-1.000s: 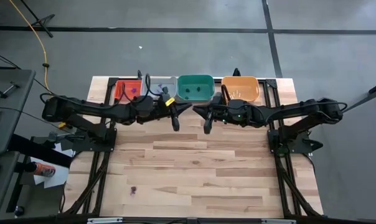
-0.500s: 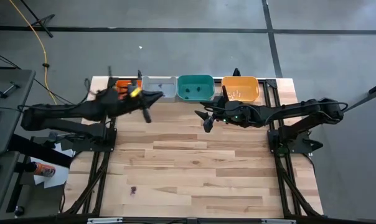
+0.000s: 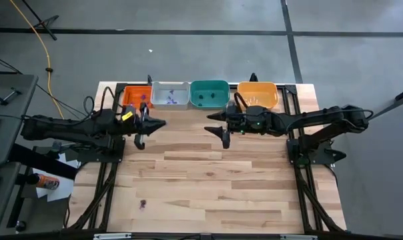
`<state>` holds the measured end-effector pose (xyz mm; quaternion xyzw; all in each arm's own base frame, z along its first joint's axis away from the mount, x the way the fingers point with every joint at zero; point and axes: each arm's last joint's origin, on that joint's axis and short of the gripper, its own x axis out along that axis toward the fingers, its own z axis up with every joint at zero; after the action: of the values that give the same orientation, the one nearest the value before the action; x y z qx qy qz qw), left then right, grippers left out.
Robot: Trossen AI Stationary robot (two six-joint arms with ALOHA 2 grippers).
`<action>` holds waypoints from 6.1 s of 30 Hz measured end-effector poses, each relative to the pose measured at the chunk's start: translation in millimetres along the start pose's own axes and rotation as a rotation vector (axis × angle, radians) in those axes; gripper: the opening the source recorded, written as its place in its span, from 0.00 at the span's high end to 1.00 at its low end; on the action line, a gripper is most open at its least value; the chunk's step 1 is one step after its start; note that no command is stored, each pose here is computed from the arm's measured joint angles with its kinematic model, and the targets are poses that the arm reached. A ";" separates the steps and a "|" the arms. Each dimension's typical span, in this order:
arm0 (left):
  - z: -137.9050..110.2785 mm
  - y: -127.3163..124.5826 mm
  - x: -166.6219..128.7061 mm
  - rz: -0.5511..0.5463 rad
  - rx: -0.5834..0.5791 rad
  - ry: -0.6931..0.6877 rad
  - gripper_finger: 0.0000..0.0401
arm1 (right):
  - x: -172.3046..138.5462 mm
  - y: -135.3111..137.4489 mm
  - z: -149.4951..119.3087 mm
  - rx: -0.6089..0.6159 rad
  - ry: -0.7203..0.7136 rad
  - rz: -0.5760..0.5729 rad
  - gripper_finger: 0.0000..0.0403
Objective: Sort Halloween decoration
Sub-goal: Put the violet spider into the orange bin, then put the violet witch hat into the gray bin
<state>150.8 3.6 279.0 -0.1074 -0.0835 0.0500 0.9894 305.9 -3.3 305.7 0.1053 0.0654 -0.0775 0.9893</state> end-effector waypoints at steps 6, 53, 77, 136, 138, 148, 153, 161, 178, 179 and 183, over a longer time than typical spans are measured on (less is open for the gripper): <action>-0.4 -3.5 -0.4 -0.053 -0.003 0.008 1.00 | -1.0 7.6 4.9 -0.023 -0.047 0.099 0.42; -33.4 203.0 -16.4 1.362 -0.343 0.765 1.00 | -0.9 8.5 2.5 0.149 -0.019 0.104 0.42; -52.5 206.5 -13.4 1.408 -0.357 0.890 0.73 | -0.8 7.7 -1.0 0.136 0.016 0.093 0.42; 6.9 -19.9 47.2 -0.033 -0.232 0.341 0.60 | -31.8 10.7 29.6 0.057 -0.113 0.167 0.42; 1.8 -30.4 41.3 -0.024 -0.318 0.541 0.60 | -31.7 10.5 28.9 0.056 -0.106 0.165 0.42; -60.6 -119.1 -4.0 0.101 -0.546 1.228 0.60 | -31.4 10.0 26.2 0.073 -0.076 0.159 0.42; -107.7 -173.5 -29.8 -0.001 -0.360 1.317 0.60 | -31.2 9.6 25.4 0.075 -0.067 0.156 0.42; -159.3 -198.3 -43.6 0.075 -0.057 1.428 0.60 | -31.0 9.0 22.7 0.069 -0.040 0.148 0.42; -171.4 -200.5 -44.9 0.154 0.049 1.470 0.60 | -30.5 7.8 16.9 0.063 0.018 0.133 0.42; -171.4 -200.2 -45.1 0.158 0.046 1.473 0.60 | -30.5 7.7 16.9 0.063 0.018 0.133 0.42; -171.6 -200.0 -46.2 0.163 0.032 1.501 0.60 | -30.5 7.7 16.6 0.063 0.021 0.132 0.42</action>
<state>151.9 -231.2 150.8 -0.1043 0.6217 0.0377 0.7753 279.2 4.7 327.8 0.1412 0.0660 -0.0130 0.9877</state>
